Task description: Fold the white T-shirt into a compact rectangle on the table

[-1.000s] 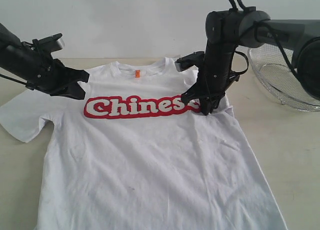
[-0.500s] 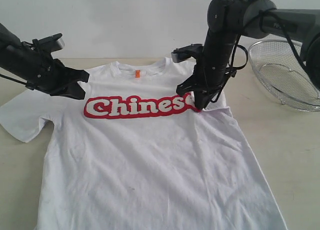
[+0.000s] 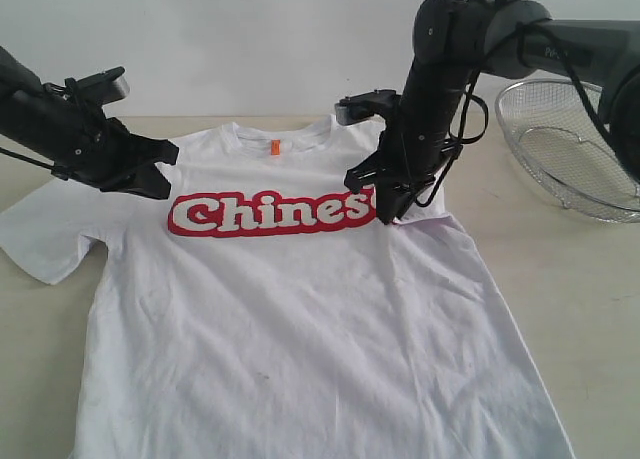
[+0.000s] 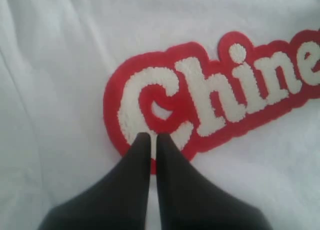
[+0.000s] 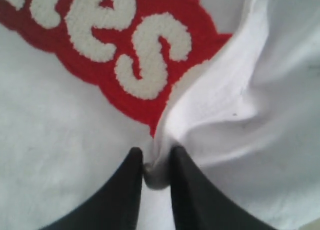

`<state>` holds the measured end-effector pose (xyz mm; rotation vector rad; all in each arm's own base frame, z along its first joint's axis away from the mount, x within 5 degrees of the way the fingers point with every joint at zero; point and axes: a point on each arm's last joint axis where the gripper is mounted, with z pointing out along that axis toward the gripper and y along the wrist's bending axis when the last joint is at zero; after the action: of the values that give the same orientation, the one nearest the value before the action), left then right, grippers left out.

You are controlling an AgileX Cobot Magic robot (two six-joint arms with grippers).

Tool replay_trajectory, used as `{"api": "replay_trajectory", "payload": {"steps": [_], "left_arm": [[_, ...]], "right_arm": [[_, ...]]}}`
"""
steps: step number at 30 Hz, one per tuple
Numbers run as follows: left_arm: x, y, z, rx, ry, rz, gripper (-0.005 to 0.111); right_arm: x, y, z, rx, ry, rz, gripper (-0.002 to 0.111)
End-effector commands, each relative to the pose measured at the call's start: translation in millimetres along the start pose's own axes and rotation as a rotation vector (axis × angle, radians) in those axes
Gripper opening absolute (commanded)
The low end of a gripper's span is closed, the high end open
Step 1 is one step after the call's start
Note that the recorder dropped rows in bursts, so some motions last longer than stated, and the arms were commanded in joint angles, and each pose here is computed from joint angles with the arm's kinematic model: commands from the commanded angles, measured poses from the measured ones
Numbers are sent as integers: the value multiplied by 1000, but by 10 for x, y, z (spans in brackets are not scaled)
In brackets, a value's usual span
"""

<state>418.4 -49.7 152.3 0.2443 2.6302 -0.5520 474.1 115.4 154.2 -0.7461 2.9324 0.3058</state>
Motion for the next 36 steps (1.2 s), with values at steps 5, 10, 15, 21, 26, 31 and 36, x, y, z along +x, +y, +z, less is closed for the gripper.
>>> {"api": "replay_trajectory", "payload": {"steps": [5,10,15,21,26,31,36], "left_arm": [[-1,-37,-21,4,-2,-1,5],[-2,-36,-21,3,-4,-1,5],[-5,-34,-21,0,-7,-8,5],[-21,-12,-24,-17,-25,-14,5],[-12,-19,-24,-8,-15,-20,5],[-8,-22,-24,-5,-11,-20,5],[-8,-22,-24,-6,-10,-18,5]], "right_arm": [[-9,50,-190,12,-31,7,68],[2,91,-570,78,-91,-4,67],[-128,-100,-725,304,-273,53,22],[-190,-196,-380,295,-270,53,0],[-208,-238,-108,255,-261,137,0],[-302,-195,-79,211,-357,158,0],[-391,-115,-78,208,-433,130,12]]}}
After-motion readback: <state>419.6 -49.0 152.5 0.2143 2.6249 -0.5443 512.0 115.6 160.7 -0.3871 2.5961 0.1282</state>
